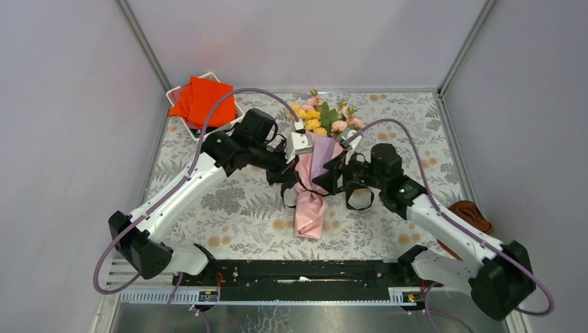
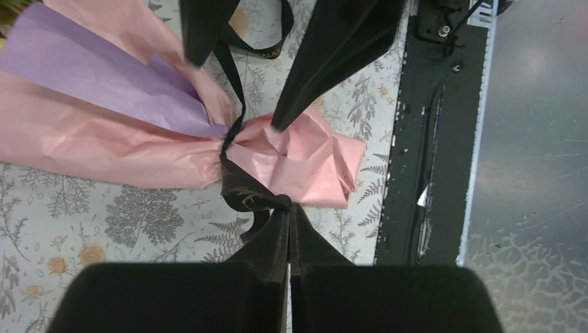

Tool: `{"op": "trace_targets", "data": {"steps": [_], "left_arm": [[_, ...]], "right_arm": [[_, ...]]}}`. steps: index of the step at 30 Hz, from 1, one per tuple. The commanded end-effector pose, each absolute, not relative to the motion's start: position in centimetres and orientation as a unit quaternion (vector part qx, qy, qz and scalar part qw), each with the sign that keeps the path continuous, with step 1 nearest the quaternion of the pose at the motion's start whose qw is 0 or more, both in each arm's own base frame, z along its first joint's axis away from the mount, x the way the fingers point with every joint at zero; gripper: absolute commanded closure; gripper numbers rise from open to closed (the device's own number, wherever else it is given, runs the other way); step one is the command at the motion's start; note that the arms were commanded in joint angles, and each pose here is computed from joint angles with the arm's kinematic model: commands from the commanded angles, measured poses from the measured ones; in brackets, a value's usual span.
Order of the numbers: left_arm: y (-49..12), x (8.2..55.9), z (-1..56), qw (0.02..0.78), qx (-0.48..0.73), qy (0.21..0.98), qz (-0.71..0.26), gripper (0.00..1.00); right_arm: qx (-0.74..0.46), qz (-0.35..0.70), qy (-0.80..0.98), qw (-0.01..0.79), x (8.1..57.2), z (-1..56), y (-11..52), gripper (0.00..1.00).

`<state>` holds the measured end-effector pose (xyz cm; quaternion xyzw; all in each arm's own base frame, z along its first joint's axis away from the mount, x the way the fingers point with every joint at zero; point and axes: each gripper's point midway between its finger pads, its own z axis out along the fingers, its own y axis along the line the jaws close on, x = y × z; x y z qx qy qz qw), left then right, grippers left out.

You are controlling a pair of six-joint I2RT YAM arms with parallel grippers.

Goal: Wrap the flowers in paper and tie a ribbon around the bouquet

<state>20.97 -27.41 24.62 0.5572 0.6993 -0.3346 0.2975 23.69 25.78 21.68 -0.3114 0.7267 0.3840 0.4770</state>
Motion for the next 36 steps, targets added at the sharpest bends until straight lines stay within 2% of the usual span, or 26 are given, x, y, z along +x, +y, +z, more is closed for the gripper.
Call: {"op": "trace_targets", "data": {"steps": [1, 12, 17, 21, 25, 32, 36], "left_arm": [[-27.9, 20.3, 26.3, 0.316, 0.534, 0.697, -0.359, 1.0], [-27.5, 21.1, 20.6, 0.249, 0.46, 0.782, -0.34, 1.0], [-27.2, 20.5, 19.0, 0.227, 0.453, 0.791, -0.342, 1.0], [-27.1, 20.4, 19.2, 0.277, 0.489, 0.753, -0.343, 1.0], [-27.3, 20.7, 19.9, 0.345, 0.505, 0.712, -0.345, 1.0], [-27.4, 21.2, 19.4, 0.357, 0.502, 0.713, -0.337, 1.0], [-27.3, 20.7, 19.1, 0.361, 0.504, 0.705, -0.343, 1.0]], "right_arm": [[-0.409, 0.408, 0.644, 0.502, 23.5, 20.8, 29.2, 0.28], [-0.415, 0.468, 0.611, 0.486, 21.7, 17.3, 31.6, 0.31], [-0.41, 0.473, 0.598, 0.5, 21.2, 17.6, 31.5, 0.31], [-0.424, 0.434, 0.597, 0.525, 21.5, 18.1, 30.4, 0.3], [-0.434, 0.437, 0.585, 0.527, 21.0, 18.1, 30.4, 0.29], [-0.468, 0.468, 0.549, 0.511, 19.9, 18.6, 31.6, 0.26], [-0.469, 0.471, 0.543, 0.513, 20.3, 19.0, 32.3, 0.29]]}}
